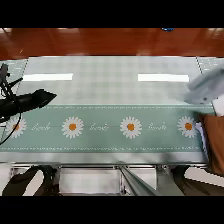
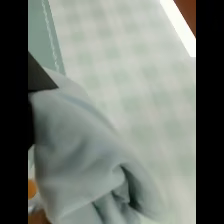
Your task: Fold the shirts.
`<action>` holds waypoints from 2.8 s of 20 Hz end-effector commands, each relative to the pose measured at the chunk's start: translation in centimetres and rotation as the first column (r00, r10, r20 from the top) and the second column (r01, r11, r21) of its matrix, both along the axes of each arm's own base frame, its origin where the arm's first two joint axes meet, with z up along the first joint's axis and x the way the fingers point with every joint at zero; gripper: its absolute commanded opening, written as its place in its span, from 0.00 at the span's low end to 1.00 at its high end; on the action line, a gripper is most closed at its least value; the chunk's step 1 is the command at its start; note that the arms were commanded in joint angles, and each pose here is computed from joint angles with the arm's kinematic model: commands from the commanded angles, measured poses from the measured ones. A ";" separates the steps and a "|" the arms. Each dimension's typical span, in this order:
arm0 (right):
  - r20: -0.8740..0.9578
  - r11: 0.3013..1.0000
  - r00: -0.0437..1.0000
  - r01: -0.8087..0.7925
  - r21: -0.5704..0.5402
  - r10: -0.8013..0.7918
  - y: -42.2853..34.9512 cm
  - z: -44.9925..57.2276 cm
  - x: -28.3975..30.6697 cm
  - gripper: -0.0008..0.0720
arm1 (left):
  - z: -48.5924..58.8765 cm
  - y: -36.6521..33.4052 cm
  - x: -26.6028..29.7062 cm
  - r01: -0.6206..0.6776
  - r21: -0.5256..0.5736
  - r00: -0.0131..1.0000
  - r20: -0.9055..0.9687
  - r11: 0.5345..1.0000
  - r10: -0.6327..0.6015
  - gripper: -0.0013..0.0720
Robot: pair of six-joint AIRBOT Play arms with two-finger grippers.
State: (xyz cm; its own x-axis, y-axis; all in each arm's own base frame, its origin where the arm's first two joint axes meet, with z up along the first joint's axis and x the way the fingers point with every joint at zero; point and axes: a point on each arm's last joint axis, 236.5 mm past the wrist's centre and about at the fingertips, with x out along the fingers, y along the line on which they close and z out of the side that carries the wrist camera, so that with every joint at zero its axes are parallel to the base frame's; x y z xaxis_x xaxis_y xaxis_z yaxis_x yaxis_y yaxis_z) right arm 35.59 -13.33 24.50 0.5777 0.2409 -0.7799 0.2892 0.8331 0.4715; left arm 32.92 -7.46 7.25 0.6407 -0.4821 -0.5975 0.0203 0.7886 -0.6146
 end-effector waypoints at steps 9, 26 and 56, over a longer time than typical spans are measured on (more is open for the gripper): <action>-0.482 0.750 0.608 0.637 -0.178 -0.631 -8.6 -11.1 -25.2 0.05 | -1.4 1.1 1.6 -0.053 0.004 0.998 -0.016 0.999 0.053 0.04; -0.259 0.787 0.804 0.586 0.195 -0.535 -6.3 -8.9 -14.7 0.05 | 3.6 0.2 5.0 -0.080 0.034 0.980 0.184 0.996 0.072 0.04; -0.471 0.798 0.854 -0.436 -0.416 0.222 16.2 -22.9 4.1 0.05 | -3.4 -6.6 8.6 0.227 0.240 0.951 -0.265 0.944 -0.161 0.04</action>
